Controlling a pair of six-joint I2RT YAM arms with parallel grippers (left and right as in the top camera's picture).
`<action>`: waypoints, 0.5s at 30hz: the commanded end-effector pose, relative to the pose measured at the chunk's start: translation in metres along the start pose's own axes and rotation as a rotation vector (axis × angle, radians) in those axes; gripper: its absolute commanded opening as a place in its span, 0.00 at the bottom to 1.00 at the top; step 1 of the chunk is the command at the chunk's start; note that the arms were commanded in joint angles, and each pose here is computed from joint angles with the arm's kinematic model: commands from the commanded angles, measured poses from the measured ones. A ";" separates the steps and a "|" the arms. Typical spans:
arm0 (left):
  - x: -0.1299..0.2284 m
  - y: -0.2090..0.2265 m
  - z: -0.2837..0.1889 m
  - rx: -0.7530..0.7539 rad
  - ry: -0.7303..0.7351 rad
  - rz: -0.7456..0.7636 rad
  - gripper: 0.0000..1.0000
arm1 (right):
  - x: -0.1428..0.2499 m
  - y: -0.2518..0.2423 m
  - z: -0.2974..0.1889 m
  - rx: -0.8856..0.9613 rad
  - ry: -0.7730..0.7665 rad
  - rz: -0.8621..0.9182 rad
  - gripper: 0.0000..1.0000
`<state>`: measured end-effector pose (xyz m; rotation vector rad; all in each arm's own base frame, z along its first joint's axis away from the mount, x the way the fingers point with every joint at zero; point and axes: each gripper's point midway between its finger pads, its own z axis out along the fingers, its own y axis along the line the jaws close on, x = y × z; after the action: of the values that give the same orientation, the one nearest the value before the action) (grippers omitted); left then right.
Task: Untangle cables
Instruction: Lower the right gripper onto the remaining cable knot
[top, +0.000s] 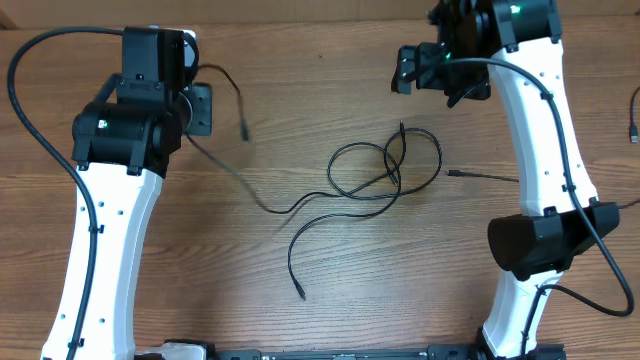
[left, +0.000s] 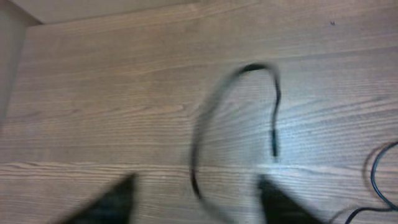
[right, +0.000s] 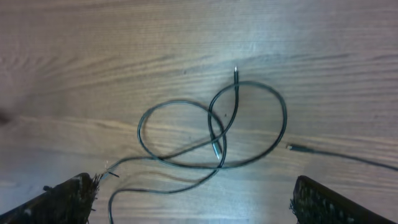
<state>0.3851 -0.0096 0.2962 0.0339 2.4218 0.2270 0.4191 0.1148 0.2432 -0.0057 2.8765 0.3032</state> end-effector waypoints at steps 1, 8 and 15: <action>-0.001 0.006 -0.004 -0.032 -0.012 0.009 1.00 | 0.006 0.003 -0.023 -0.009 -0.032 -0.007 1.00; 0.010 -0.013 -0.005 0.054 0.031 0.031 0.99 | 0.017 0.015 -0.017 -0.080 0.027 -0.001 1.00; 0.015 -0.035 -0.009 0.113 0.042 0.088 1.00 | 0.058 0.018 0.022 -0.019 0.202 -0.022 1.00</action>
<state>0.3732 -0.0335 0.2861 0.1217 2.4804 0.1581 0.3855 0.1280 0.2163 -0.0241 3.0350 0.3761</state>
